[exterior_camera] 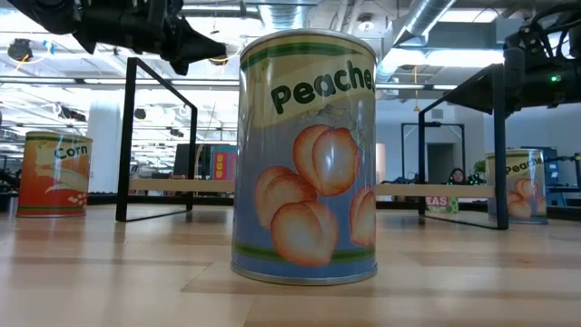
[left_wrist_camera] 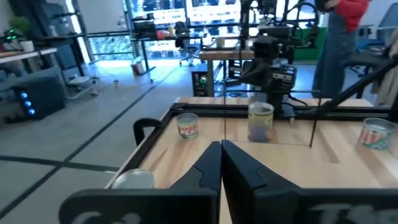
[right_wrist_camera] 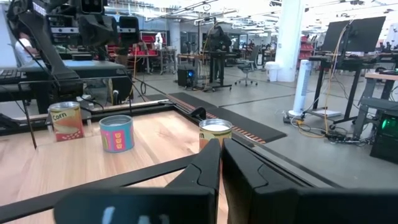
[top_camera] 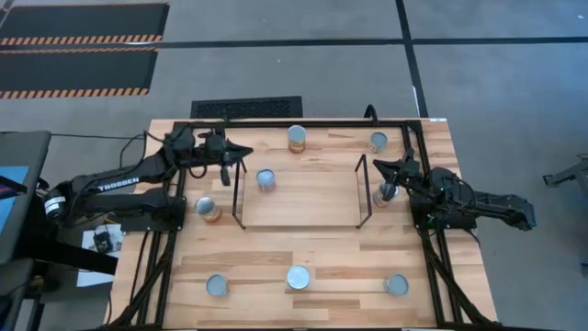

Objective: Pick and place cans onto a shelf
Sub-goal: Put the top canned peaches on the shelf

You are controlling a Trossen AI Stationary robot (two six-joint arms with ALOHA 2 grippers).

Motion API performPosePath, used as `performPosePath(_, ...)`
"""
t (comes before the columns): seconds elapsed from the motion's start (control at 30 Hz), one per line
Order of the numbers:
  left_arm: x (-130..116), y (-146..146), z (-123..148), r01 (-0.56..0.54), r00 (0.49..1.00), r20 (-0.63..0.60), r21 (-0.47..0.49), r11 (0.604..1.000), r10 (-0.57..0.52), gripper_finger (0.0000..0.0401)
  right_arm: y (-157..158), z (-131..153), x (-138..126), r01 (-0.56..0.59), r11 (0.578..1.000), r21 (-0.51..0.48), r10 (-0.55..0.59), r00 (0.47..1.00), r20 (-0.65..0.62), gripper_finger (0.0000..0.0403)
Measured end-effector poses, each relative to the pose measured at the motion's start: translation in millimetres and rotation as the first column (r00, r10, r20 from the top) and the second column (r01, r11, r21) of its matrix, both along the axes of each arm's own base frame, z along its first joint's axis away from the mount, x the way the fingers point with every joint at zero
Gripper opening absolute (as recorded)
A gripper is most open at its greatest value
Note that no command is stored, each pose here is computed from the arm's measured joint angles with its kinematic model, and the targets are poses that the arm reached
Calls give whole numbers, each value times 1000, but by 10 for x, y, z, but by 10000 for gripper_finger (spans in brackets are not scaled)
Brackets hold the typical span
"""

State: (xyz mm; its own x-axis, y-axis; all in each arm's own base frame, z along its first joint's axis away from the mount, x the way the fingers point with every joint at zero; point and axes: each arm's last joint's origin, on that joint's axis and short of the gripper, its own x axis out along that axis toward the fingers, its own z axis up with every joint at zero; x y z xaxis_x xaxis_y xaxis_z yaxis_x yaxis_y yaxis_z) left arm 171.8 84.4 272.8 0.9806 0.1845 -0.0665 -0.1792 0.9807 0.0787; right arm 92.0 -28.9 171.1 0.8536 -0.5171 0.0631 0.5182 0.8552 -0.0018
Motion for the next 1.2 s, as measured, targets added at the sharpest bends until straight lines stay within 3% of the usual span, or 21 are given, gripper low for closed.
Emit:
performPosePath(0.1,-14,27,15,1,1000,13,17,1000,-2,0,0,28,-3,0,1000,-3,0,1000,30,42)
performPosePath(0.3,-18,37,42,-5,999,39,24,1000,4,0,9,184,-29,-26,999,41,17,977,213,42)
performPosePath(0.47,-28,31,-21,-3,996,85,20,1000,2,0,72,509,-103,-121,993,5,118,973,199,12)
performPosePath(0.7,-60,24,-163,-10,992,127,-4,1000,11,0,115,855,-68,-67,992,107,69,998,-15,5)
performPosePath(0.87,-70,21,-211,-19,992,123,-9,1000,20,0,166,991,82,20,971,237,47,960,-275,4)
performPosePath(1.03,-82,48,-210,-55,991,122,4,998,54,0,256,1104,169,130,921,367,82,856,-510,4)
performPosePath(1.2,-117,111,-218,-94,989,117,-11,995,95,0,370,1102,175,272,851,449,148,697,-702,5)
